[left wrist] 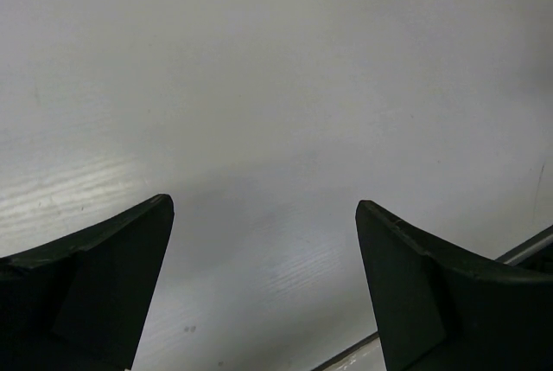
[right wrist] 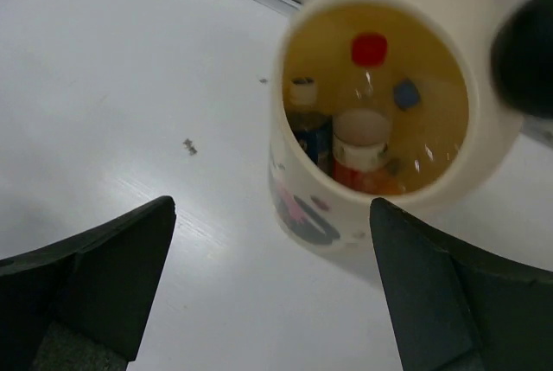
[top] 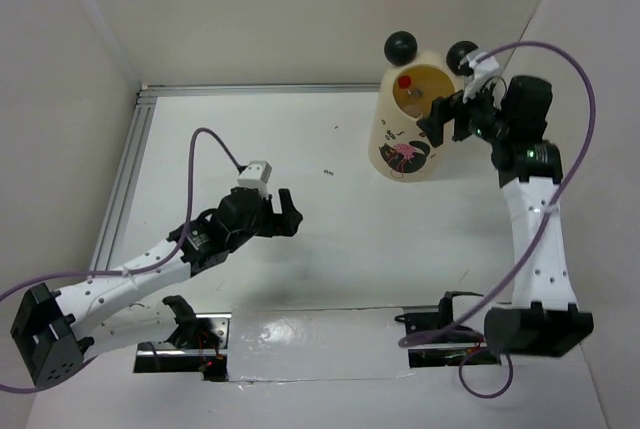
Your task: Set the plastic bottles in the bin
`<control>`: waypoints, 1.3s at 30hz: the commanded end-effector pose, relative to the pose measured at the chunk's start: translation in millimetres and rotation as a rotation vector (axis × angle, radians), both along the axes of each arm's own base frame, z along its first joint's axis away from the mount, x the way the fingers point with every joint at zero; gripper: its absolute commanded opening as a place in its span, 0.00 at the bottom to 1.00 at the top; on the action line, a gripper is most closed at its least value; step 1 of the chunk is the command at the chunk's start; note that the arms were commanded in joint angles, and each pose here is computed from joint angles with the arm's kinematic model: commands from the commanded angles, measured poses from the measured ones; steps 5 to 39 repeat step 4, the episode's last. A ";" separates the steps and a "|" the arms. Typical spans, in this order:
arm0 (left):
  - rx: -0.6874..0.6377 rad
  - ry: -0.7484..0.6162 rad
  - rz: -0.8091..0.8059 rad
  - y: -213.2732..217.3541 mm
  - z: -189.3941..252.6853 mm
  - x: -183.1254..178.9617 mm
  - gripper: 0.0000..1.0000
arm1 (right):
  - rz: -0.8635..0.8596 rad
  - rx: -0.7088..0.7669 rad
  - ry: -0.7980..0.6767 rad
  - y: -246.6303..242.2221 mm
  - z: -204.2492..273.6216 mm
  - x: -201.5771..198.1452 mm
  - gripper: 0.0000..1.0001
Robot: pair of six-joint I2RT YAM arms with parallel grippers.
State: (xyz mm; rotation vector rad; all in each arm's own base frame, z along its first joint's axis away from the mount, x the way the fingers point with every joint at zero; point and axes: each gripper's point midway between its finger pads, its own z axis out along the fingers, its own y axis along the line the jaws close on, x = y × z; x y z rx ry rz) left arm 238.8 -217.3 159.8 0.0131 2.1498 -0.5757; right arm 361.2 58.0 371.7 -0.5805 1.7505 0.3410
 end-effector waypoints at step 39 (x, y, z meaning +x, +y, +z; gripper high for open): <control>-0.019 -0.138 -0.104 -15.6 45.3 35.1 0.99 | -0.486 -0.049 0.108 -69.5 -74.2 -41.7 1.00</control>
